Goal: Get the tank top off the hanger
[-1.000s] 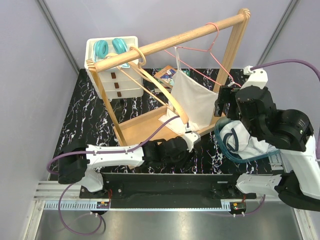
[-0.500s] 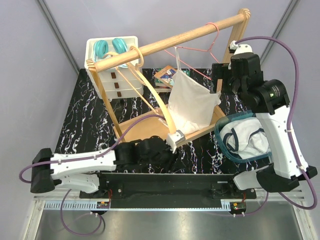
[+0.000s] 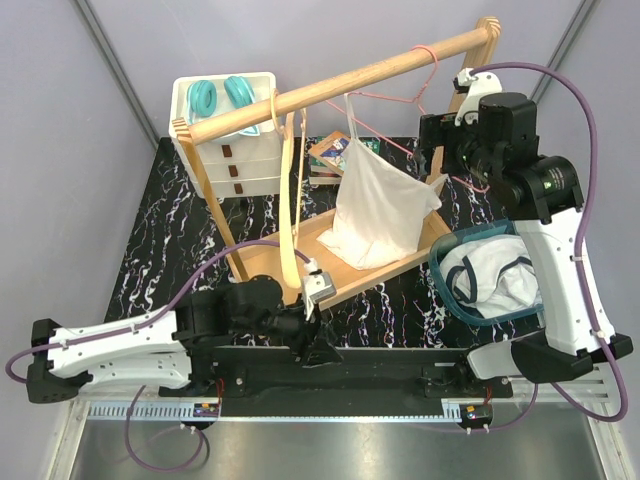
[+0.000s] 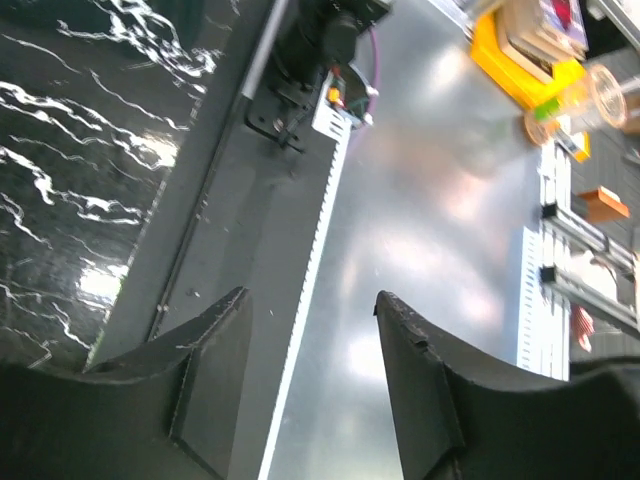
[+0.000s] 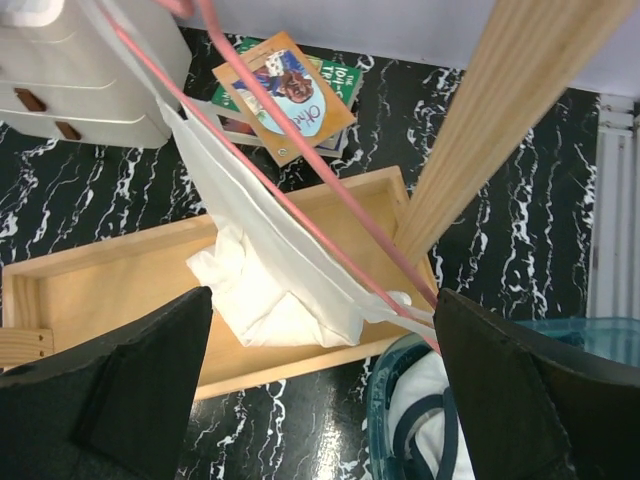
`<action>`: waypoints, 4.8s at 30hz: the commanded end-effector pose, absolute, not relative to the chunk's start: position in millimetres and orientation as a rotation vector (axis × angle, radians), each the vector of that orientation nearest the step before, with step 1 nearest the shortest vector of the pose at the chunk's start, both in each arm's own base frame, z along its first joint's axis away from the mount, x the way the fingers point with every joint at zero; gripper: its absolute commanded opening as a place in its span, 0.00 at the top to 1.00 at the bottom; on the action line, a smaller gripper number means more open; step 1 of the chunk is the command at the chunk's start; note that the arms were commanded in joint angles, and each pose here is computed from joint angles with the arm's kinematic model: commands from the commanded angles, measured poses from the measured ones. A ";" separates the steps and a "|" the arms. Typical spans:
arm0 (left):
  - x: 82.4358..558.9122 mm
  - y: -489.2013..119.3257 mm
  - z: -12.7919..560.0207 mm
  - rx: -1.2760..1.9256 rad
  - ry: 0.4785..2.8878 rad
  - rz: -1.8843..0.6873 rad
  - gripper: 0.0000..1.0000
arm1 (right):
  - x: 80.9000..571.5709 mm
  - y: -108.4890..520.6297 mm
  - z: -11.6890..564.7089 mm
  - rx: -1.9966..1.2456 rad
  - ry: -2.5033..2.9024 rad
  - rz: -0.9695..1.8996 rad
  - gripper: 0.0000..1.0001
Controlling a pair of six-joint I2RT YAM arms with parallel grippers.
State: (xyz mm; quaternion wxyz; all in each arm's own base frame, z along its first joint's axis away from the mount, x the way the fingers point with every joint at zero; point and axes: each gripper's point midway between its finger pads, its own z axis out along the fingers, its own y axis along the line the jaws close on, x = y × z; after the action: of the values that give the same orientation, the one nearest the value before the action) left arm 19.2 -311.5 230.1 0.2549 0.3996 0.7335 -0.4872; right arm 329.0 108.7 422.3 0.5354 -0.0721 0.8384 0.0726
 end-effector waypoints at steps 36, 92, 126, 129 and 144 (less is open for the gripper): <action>34.7 -312.8 270.6 0.836 2.018 -1.362 0.13 | 257.3 148.4 434.0 -0.220 2.042 0.600 0.00; 56.6 -453.1 272.1 1.145 2.063 -1.394 0.21 | 147.2 180.6 408.1 -0.538 2.187 0.803 0.68; -30.5 -441.0 239.3 1.255 2.142 -1.373 0.30 | 152.4 198.2 441.0 -0.308 2.140 0.986 0.82; -36.6 -440.4 232.0 1.271 2.157 -1.363 0.30 | 155.1 194.9 446.9 -0.289 2.124 0.966 0.72; -74.9 -467.4 169.6 1.456 2.177 -1.285 0.31 | 177.9 234.8 472.7 -0.522 2.100 1.023 0.31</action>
State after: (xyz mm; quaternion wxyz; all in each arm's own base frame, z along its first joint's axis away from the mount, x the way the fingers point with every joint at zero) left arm -76.9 -444.8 157.0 0.0809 0.4872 0.7652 -0.4131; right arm 175.9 224.5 478.6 0.3865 -0.1652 0.8137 0.4015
